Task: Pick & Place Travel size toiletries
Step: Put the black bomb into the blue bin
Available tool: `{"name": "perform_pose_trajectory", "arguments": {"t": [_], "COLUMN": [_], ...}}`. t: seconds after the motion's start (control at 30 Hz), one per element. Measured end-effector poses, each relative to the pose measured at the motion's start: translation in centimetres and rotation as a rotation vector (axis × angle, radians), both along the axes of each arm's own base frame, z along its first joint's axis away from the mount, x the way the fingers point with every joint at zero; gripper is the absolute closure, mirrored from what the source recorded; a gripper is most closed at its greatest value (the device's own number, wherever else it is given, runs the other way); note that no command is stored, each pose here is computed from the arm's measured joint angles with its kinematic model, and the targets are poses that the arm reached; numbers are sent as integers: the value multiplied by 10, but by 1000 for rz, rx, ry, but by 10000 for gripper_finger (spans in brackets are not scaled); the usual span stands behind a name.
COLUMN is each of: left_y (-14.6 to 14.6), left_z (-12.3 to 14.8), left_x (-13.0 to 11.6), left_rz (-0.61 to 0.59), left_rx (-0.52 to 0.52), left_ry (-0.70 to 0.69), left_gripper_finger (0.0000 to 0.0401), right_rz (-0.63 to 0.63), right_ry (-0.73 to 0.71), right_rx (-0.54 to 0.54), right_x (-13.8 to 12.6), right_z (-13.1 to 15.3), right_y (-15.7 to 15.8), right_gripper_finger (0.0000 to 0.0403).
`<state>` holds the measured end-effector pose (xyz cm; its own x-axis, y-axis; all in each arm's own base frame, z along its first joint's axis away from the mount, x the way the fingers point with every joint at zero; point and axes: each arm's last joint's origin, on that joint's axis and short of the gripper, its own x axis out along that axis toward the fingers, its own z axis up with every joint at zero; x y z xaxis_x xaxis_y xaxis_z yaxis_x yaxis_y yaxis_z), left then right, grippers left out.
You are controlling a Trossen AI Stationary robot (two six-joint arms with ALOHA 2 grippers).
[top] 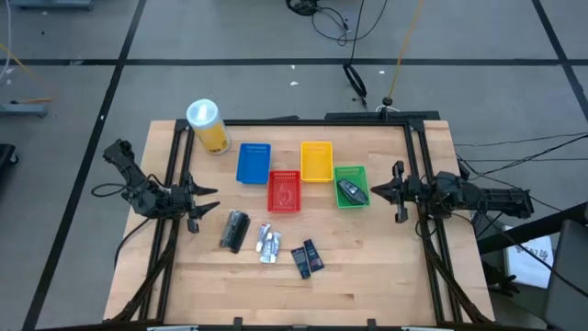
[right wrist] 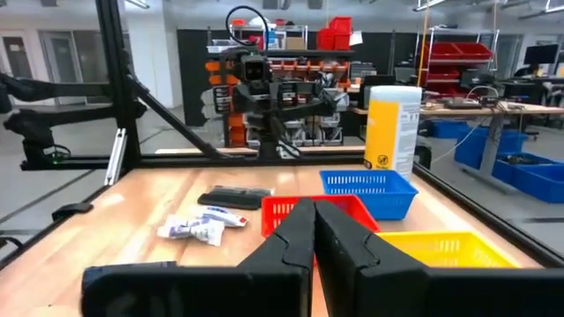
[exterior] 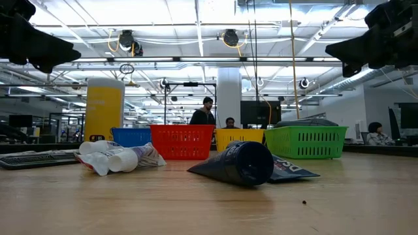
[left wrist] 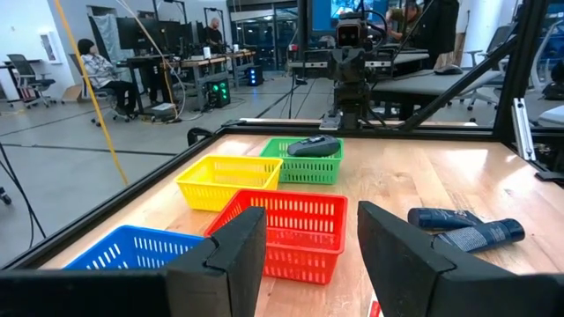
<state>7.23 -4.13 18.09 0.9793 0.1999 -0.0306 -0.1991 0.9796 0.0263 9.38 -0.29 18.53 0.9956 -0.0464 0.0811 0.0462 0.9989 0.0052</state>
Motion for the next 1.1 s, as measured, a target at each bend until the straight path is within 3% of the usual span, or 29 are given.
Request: {"name": "perform_pose_trajectory", "arguments": {"t": [0.2, 0.63, 0.8, 1.1], "left_y": [0, 0, 0, 0], "left_z": [0, 0, 0, 2], "left_x": [0, 0, 0, 0], "left_rz": [0, 0, 0, 1], "left_rx": [0, 1, -1, -73], "left_ry": [0, 0, -1, -27], "left_gripper_finger": [221, 222, 221, 222], "right_rz": [-7, 52, 45, 46], "right_ry": [4, 92, 112, 122], "right_rx": [-70, -46, -88, -74], "right_x": [0, 0, 0, 0], "right_z": [0, -9, -10, -11], "right_y": [0, 2, 1, 1], "right_gripper_finger": [403, 403, 403, 403]}}
